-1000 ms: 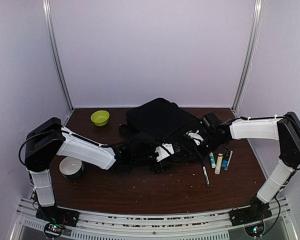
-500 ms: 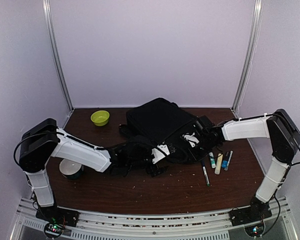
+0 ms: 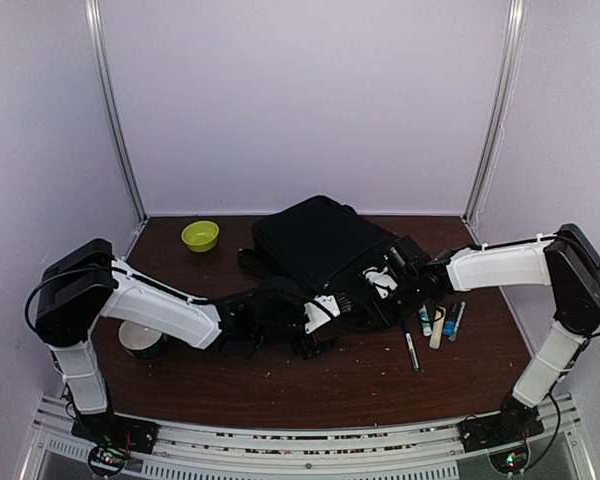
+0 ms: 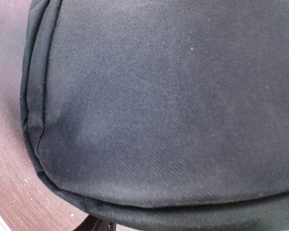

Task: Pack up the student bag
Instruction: Zip the student bag into the largest pocket of the bag.

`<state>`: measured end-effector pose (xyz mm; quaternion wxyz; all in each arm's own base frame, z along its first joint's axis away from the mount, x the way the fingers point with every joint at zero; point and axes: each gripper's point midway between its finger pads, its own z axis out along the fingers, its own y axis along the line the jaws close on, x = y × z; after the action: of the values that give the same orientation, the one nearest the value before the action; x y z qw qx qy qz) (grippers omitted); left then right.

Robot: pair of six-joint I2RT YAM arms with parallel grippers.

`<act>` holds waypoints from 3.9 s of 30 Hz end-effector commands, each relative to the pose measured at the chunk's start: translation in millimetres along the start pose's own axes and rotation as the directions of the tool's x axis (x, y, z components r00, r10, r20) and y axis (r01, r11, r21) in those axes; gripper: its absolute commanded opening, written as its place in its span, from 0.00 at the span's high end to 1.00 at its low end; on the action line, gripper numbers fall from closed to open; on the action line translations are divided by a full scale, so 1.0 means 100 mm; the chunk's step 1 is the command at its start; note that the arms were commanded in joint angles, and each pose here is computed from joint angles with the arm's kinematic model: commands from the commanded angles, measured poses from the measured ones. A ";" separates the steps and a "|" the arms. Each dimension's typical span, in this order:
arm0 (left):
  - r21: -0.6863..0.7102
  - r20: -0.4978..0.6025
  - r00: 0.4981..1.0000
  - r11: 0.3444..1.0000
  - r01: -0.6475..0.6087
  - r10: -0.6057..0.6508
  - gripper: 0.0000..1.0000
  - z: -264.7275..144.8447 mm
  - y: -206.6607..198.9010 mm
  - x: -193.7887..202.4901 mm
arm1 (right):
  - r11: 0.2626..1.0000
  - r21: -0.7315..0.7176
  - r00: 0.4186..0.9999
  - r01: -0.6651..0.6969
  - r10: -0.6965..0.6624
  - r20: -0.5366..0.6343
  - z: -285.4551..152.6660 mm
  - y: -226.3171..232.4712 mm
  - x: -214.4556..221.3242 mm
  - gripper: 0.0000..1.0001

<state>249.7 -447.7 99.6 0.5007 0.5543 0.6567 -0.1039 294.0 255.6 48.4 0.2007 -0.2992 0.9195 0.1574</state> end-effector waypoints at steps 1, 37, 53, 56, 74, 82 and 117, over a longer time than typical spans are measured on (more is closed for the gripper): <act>-0.048 0.048 0.999 0.998 0.028 -0.025 0.07 -0.13 0.12 -0.20 | 0.999 0.039 0.999 -0.009 0.007 0.038 0.09 -0.03 -0.18 0.50; -0.127 0.077 0.979 0.976 -0.178 0.188 0.09 0.05 0.25 -0.51 | 0.949 -0.138 0.958 0.283 -0.272 0.091 -0.45 0.26 -0.08 1.00; -0.031 0.067 0.966 0.968 -0.249 0.251 0.65 0.58 0.10 -0.61 | 0.913 -0.206 0.934 0.353 -0.331 0.135 -0.63 0.34 -0.09 1.00; -0.043 0.035 0.967 0.967 -0.251 0.252 0.68 0.60 0.14 -0.54 | 0.916 -0.201 0.937 0.346 -0.329 0.118 -0.64 0.30 -0.05 1.00; -0.154 -0.046 0.986 0.974 -0.168 0.163 1.00 0.36 0.46 -0.17 | 0.986 -0.070 0.987 0.154 -0.157 -0.042 -0.59 -0.51 0.16 1.00; -0.173 -0.083 0.986 0.972 -0.156 0.143 1.00 0.19 0.53 -0.01 | 0.994 -0.015 0.993 0.108 -0.109 -0.045 -0.59 -0.81 0.07 1.00; 0.153 -0.008 0.948 0.936 0.317 -0.320 0.22 -0.53 0.10 -0.19 | 0.953 -0.105 0.959 0.283 -0.279 0.053 -0.66 -0.05 -0.35 1.00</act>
<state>239.2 -370.4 107.3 0.4222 0.5020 0.7457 -0.1173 298.8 237.7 94.3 0.1798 -0.4394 0.8604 0.1851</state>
